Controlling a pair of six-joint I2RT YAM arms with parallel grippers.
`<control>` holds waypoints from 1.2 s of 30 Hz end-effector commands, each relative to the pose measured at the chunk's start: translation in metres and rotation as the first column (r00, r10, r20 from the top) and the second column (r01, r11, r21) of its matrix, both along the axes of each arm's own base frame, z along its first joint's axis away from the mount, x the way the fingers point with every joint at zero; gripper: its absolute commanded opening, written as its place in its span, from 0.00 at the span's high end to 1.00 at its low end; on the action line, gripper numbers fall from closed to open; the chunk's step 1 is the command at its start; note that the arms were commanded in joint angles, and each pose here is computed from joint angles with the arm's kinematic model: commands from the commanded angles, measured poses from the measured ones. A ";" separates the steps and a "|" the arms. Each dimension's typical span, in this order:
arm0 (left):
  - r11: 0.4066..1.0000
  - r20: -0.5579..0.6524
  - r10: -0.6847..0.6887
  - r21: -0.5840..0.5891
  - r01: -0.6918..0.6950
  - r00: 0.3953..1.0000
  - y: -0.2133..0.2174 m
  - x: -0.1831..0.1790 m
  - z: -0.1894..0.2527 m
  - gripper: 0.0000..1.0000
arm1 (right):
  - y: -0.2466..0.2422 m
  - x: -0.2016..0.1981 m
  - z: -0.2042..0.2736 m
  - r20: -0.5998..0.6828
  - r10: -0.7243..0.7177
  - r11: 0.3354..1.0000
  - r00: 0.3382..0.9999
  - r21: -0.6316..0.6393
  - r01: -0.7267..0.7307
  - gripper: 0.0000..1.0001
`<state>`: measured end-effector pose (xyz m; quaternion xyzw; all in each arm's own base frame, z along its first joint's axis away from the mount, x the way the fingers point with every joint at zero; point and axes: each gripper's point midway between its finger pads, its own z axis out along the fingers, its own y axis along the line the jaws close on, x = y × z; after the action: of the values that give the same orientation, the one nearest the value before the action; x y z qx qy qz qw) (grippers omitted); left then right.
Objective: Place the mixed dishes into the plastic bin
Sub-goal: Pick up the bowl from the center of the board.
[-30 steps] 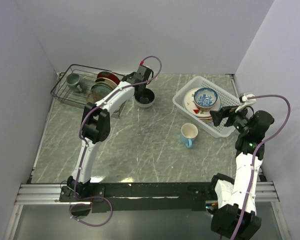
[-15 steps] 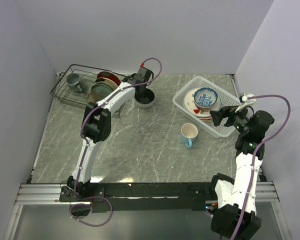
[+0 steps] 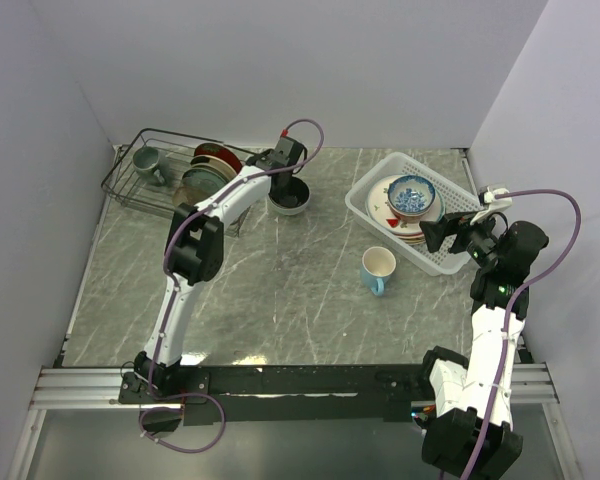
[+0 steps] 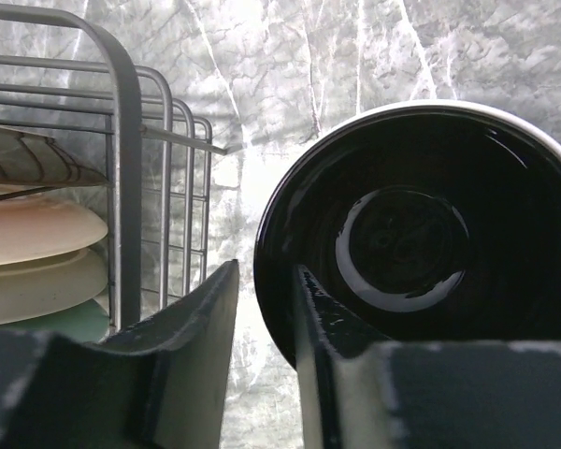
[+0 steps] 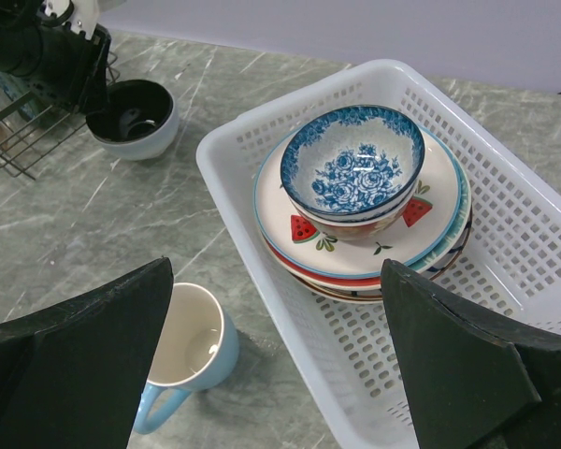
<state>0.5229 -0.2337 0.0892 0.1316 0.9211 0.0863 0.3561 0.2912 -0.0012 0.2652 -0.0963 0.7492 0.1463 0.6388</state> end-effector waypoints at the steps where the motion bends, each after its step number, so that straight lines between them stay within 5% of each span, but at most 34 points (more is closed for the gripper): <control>1: 1.000 0.013 0.003 -0.026 -0.003 1.000 -0.004 0.003 0.004 0.69 | -0.003 0.001 0.020 0.059 -0.007 0.999 0.998 -0.039 0.009 0.00; 10: 0.999 0.035 0.008 -0.049 -0.006 0.999 -0.004 0.005 0.019 0.99 | -0.003 0.001 0.020 0.060 -0.010 0.999 0.998 -0.041 0.012 0.00; 19: 0.977 0.100 -0.005 -0.214 0.026 0.995 -0.011 0.003 0.076 0.99 | -0.003 0.000 0.020 0.062 -0.008 0.999 0.998 -0.043 0.011 0.00; 28: 0.863 0.103 0.004 -0.504 0.048 0.995 -0.010 -0.009 0.095 0.99 | -0.002 0.000 0.020 0.063 -0.003 0.999 0.998 -0.043 0.006 0.00; 36: 0.790 0.160 0.003 -0.605 0.096 0.987 -0.011 -0.018 0.118 0.99 | -0.002 0.000 0.018 0.062 -0.001 0.999 0.998 -0.046 0.004 0.00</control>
<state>0.4966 -0.2197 0.1232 0.0324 0.9230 -0.1217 0.3635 0.2909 -0.0011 0.2657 -0.0981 0.7485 0.1447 0.6397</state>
